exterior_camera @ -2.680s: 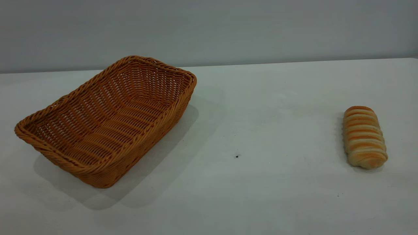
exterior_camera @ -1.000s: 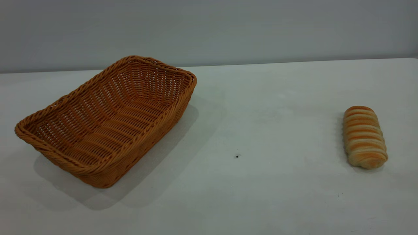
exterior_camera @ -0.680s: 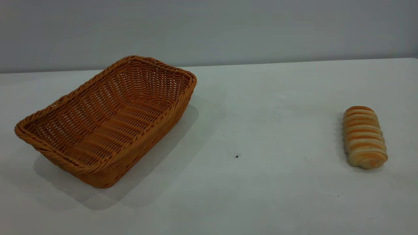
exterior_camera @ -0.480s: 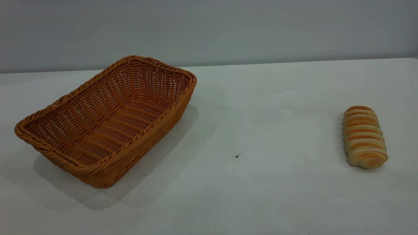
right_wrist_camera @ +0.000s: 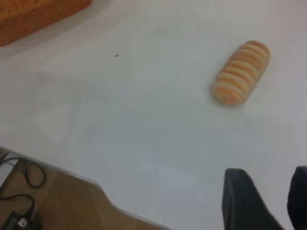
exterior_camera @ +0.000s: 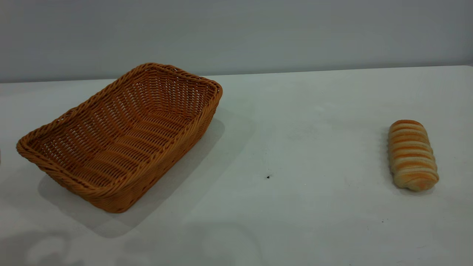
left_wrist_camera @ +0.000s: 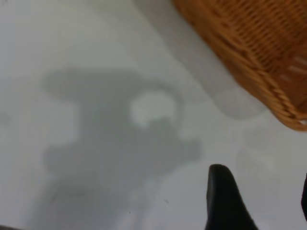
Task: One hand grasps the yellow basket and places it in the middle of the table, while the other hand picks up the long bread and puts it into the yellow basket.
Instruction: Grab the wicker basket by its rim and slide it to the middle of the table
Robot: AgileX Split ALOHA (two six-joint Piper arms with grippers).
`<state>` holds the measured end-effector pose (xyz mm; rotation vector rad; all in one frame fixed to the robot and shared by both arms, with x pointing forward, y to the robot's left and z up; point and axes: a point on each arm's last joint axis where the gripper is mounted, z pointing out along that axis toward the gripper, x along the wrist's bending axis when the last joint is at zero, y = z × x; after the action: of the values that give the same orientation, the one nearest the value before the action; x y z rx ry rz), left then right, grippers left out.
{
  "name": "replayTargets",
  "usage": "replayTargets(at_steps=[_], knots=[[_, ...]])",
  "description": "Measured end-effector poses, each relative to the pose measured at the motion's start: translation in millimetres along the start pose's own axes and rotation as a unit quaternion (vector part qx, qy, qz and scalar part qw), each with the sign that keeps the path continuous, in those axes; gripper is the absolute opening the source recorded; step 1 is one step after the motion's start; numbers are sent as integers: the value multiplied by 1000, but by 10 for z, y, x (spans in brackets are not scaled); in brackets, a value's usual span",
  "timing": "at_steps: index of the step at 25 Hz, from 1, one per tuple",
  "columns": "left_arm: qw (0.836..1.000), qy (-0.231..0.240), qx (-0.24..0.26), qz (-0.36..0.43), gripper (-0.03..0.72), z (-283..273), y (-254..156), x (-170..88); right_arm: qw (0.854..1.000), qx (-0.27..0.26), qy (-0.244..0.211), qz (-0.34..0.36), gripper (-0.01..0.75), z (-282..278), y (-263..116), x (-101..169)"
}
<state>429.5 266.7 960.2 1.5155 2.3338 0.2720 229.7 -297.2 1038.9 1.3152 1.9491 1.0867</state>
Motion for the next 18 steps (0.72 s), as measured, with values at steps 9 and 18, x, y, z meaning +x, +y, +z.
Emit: replayTargets(at_steps=[9,18], knots=[[996,27,13,-83,434,271,333,-23,1000,1,7,-8,274,-1,-2,-10],[990,44,61,-116,434,451,597,-218,1000,1,6,-9,274,-1,-2,-14]])
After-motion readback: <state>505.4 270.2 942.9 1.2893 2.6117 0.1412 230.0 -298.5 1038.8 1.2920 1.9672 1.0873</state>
